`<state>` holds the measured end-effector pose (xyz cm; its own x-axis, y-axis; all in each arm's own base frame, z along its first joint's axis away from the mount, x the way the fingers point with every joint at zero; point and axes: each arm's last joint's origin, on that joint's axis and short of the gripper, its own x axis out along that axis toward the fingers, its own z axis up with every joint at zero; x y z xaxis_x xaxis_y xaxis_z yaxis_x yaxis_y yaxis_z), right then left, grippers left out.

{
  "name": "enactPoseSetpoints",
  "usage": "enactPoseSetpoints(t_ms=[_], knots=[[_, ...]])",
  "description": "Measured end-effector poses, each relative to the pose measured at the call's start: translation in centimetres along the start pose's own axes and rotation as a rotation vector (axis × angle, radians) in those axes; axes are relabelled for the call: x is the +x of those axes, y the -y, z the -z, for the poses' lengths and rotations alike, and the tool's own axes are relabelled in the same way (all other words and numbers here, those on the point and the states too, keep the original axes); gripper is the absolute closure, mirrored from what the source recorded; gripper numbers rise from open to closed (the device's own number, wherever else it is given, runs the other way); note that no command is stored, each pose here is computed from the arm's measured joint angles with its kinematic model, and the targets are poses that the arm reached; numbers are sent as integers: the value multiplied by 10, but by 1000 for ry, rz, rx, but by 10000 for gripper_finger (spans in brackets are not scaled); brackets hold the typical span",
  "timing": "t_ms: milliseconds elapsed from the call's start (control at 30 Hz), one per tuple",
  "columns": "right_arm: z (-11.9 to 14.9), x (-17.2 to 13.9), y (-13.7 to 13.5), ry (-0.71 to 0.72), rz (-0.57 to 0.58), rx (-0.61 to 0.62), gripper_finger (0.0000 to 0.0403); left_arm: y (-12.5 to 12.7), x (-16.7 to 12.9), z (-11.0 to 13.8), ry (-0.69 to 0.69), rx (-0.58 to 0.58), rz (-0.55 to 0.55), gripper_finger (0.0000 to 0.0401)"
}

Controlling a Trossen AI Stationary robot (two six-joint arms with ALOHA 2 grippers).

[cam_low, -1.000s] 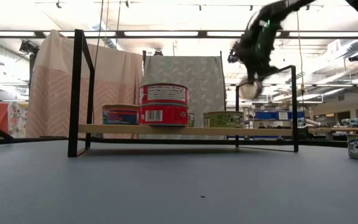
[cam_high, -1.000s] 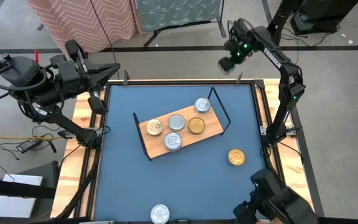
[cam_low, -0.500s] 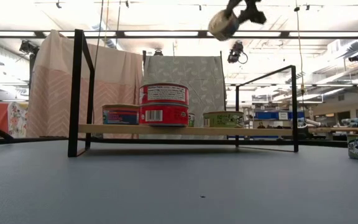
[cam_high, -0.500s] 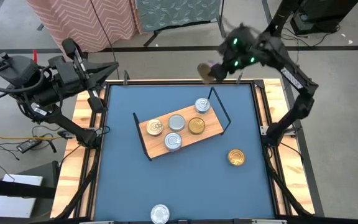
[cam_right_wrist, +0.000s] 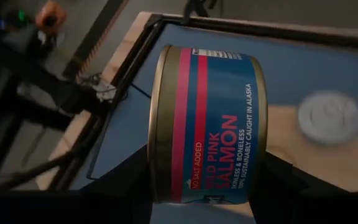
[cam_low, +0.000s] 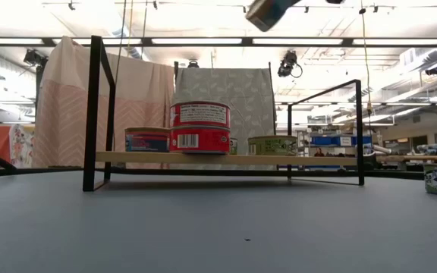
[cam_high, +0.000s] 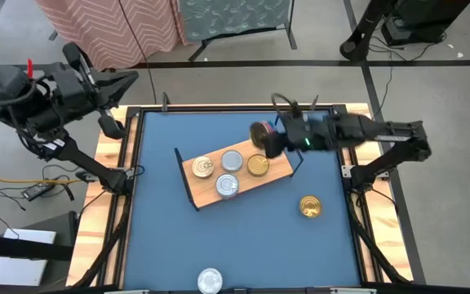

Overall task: Stack canned seafood by type on shelf
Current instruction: Put the blue/pink tuna can on the shelf

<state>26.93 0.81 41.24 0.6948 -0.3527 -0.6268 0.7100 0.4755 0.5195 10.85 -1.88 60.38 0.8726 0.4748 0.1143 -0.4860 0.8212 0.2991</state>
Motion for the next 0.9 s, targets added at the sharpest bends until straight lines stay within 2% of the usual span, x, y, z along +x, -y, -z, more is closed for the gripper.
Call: enactPoseSetpoints(t_ms=[133, 267, 467, 567, 700, 900], knots=[[44, -12, 11, 23, -2, 94, 196, -3, -2, 0, 5, -49, 0, 388], [82, -19, 23, 37, -70, 197, 196, -1, -1, 1, -5, -57, 6, 388], [141, -13, 36, -9, -187, 341, 196, 9, 7, 1, -22, -50, 12, 388], [167, -4, 38, 8, -249, 436, 196, 13, 9, 2, -27, -44, 13, 388], [190, 10, 31, 36, -327, 498, 196, 15, 11, 2, -30, -37, 15, 388], [223, 46, 19, 88, -324, 571, 196, 9, 7, 1, -23, -46, 7, 388]])
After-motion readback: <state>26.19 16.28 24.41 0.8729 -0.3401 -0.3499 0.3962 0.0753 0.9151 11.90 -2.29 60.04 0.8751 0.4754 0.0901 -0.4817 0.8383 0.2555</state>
